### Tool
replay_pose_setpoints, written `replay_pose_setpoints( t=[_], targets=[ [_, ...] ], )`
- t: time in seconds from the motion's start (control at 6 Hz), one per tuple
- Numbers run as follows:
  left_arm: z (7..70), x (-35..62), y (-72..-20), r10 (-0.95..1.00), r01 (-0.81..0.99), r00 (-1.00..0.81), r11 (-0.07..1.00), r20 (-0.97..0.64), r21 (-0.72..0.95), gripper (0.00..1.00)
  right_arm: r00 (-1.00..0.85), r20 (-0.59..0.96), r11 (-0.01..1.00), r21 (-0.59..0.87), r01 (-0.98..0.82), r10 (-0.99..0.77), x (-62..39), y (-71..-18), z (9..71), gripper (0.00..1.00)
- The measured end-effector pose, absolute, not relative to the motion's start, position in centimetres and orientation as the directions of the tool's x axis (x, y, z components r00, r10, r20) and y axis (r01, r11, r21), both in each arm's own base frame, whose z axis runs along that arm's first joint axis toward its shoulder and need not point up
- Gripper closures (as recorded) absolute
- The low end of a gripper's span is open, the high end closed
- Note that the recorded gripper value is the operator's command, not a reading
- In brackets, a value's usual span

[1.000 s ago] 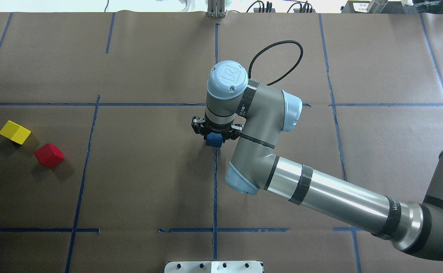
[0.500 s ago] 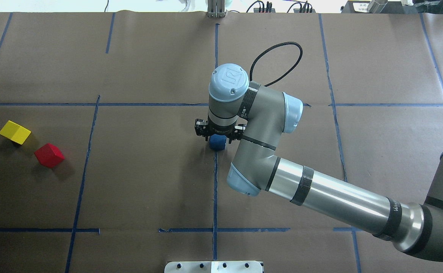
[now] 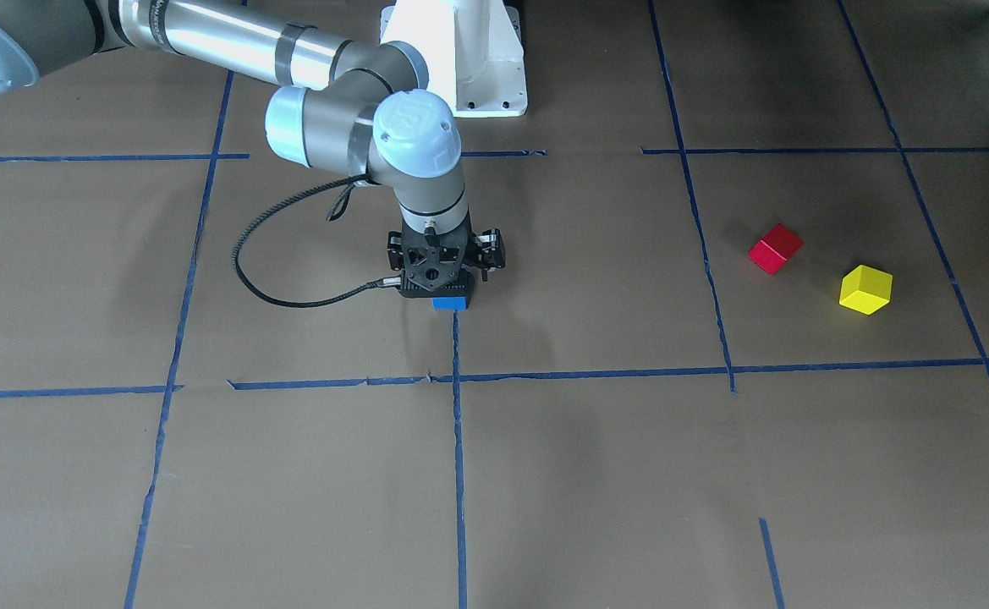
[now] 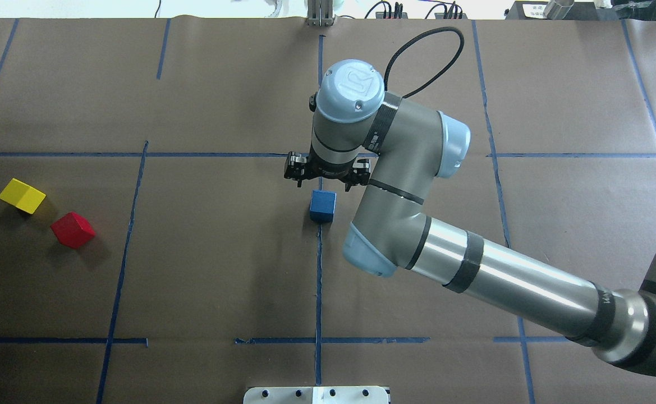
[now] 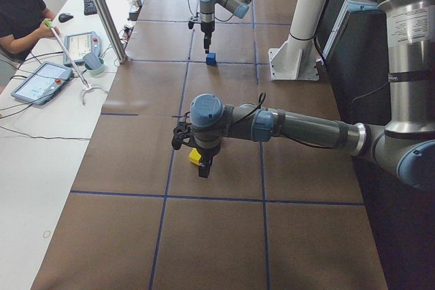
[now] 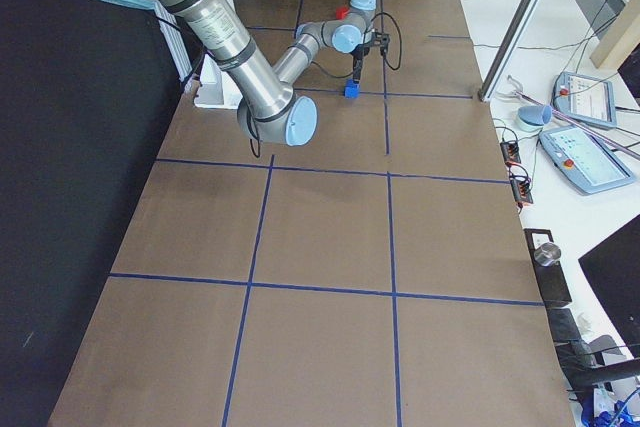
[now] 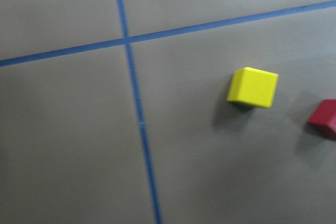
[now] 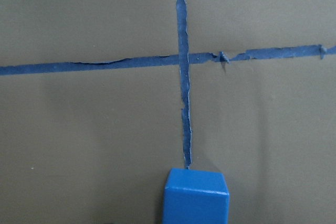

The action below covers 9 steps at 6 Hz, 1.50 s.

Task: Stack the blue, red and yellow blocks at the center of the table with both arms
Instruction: 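Grasp the red cube with the left gripper while the right arm withdraws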

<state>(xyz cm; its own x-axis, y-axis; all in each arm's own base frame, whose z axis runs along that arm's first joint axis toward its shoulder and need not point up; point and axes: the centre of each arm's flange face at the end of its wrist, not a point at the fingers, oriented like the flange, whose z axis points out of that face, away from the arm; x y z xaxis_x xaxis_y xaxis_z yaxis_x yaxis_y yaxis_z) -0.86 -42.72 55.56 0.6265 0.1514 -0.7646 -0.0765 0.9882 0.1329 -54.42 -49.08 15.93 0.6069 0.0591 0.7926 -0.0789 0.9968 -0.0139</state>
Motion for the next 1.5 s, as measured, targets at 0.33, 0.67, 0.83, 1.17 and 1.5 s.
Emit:
replay_pose_setpoints(
  t=[0.33, 0.67, 0.83, 1.17, 1.5],
  targets=[
    [51.9, 9.1, -42.9, 0.139, -0.077, 0.578, 0.99, -0.804, 0.115, 0.0, 0.562, 0.823, 0.993, -0.012, -0.116, 0.076, -45.3, -49.4, 17.9, 0.0],
    [50.0, 16.5, -42.6, -0.097, 0.032, 0.584, 0.995, -0.806, -0.096, 0.0, 0.562, 0.826, 0.996, -0.008, -0.084, 0.054, -40.3, -49.8, 21.8, 0.0],
    [49.2, 19.9, -42.4, -0.241, 0.129, 0.601, 0.97, -0.762, -0.205, 0.0, 0.568, 0.821, 0.997, -0.012, -0.077, 0.053, -39.6, -49.9, 23.0, 0.0],
    [49.1, 24.3, -41.4, -0.456, 0.309, 0.6, 0.89, -0.657, -0.335, 0.0, 0.585, 0.81, 0.998, -0.008, -0.06, 0.042, -39.5, -49.8, 24.7, 0.0],
    [49.7, 25.8, -41.2, -0.596, 0.435, 0.541, 0.802, -0.594, -0.409, 0.0, 0.593, 0.804, 0.999, -0.002, -0.051, 0.032, -39.6, -49.5, 25.4, 0.0]
  ],
)
